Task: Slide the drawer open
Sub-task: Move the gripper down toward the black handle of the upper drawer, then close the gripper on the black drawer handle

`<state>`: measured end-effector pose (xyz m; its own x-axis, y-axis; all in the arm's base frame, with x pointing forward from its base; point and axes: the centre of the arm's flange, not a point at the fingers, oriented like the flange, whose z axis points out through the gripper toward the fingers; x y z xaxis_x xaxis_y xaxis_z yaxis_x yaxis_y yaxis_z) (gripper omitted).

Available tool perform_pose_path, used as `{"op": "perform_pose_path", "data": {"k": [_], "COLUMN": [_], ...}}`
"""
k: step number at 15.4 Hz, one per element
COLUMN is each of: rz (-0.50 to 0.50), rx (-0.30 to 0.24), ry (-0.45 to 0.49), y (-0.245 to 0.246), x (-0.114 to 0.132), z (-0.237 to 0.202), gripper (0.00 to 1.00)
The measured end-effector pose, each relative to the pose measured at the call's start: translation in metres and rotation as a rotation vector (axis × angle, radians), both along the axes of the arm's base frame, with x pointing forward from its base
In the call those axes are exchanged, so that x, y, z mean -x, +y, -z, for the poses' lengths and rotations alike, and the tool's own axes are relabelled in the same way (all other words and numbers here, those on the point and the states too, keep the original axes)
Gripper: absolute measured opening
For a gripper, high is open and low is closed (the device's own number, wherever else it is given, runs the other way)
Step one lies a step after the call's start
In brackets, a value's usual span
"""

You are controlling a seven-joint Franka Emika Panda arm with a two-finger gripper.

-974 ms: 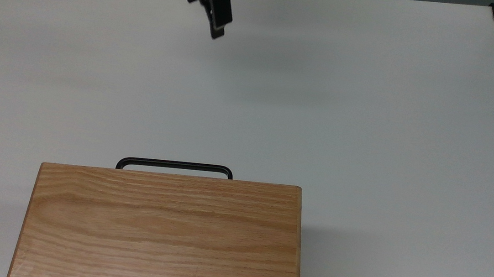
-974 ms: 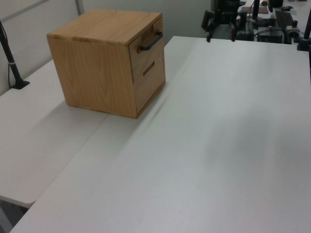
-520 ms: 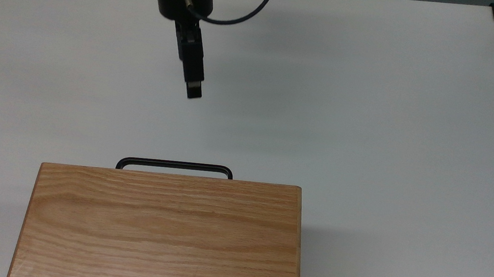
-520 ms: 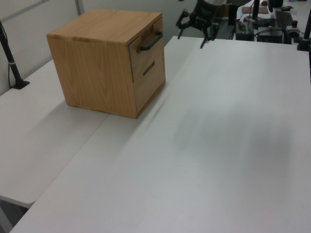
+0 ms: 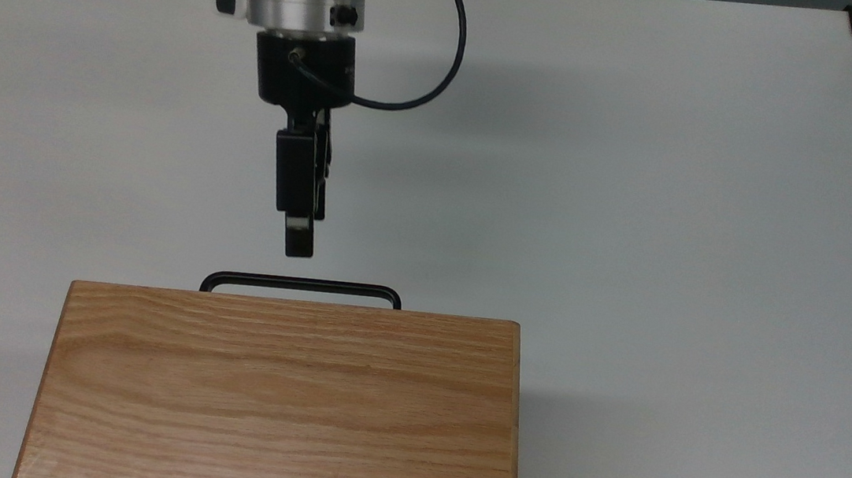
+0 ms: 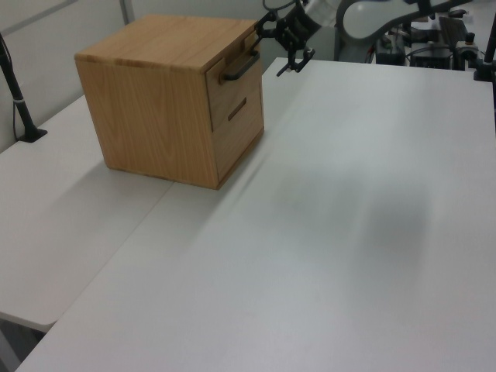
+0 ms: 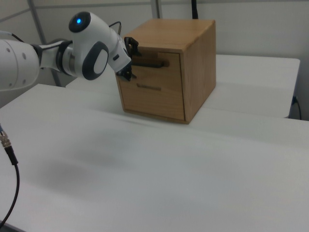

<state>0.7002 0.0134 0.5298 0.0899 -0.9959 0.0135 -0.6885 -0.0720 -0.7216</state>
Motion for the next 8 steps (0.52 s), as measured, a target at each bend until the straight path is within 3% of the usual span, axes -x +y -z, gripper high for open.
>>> {"op": "perform_pose_path", "data": {"k": [2,4,7,8], "rz": [0.014,0.021,0.03,0.033], "rx": [-0.027,-0.041,-0.048,-0.049], "ry": [-0.037,-0.068,-0.124,-0.136], "y": [0.01,0.015,0.015,0.013], "x": [-0.006,-0.01,-0.014,-0.016], "z": [0.01,0.016,0.015,0.012], "gripper": [0.9,0.75,0.72,0.62]}}
